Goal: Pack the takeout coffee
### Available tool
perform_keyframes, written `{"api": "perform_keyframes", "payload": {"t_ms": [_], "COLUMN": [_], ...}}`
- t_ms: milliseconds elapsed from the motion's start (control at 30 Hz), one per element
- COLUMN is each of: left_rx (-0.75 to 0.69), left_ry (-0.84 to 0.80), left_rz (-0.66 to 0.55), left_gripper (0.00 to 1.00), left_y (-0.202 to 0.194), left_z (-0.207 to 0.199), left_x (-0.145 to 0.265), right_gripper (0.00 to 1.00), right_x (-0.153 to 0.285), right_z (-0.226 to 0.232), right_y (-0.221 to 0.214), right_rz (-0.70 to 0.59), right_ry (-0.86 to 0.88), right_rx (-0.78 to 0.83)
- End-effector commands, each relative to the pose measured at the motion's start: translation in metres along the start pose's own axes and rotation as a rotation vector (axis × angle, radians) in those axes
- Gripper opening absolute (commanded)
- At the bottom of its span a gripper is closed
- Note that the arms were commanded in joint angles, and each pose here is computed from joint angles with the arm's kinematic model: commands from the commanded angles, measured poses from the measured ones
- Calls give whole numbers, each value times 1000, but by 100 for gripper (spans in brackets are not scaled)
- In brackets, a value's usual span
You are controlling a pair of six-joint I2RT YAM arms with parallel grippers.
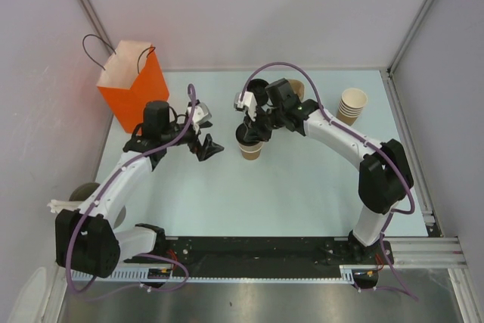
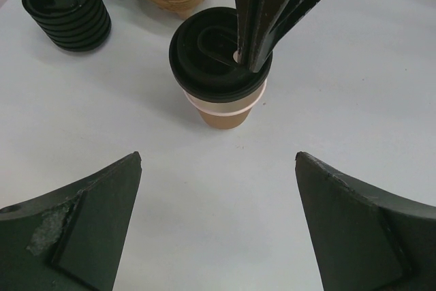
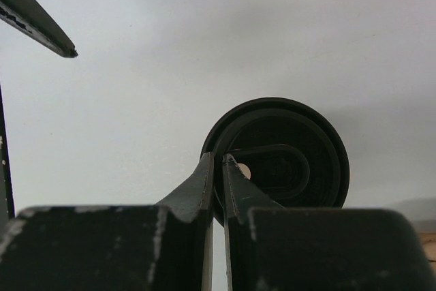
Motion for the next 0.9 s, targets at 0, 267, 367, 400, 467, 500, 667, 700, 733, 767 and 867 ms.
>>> {"api": "perform_keyframes", "payload": {"t_ms": [0,267,367,400,467,500,667,700,733,767,867], "left_rx": [-29,-29,-29,-27,-28,-28,-32,-32,-33,-33,-34], "left_ry": [-57,-63,-63,-65,-65,-66,-66,-66,-65,-64,-66], "left_rz": [-26,-23,-23,-21,-21,-19,-20,-20,-21,-21,-20], "left_gripper": [99,99,100,99,99,100,99,100,100,99,100], "left_y": [7,6,6,5,5,5,5,5,5,5,5], "left_z": [-5,-6,-6,-7,-6,-7,-7,-8,-8,-7,-8], "left_x": [-2,-2,-2,-2,-2,-2,-1,-1,-1,0,-1], "right_gripper": [0,0,0,0,0,0,0,0,0,0,0], "right_x": [3,-3,-5,-5,-7,-7,-9,-8,-8,-8,-7], "right_z": [-11,-11,-10,-11,-10,-9,-9,-11,-12,-12,-13], "right_y": [17,5,1,0,-3,-6,-11,-13,-14,-15,-18], "right_rz": [-62,-48,-39,-36,-30,-28,-33,-33,-38,-39,-38], "right_ry": [-39,-28,-27,-32,-24,-20,-3,-7,-8,-8,-9], "right_rx": [14,-15,-18,-17,-26,-31,-51,-57,-65,-67,-72]}}
Point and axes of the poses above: each gripper's point midway between its finger pads, its own x axis back along the fingers, its own z axis along the line the jaws close on, y = z × x, the point moved 5 cm from there along x, back along the fingers, and after that the axes turned 7 degrees about x, right-handed, at the moved point
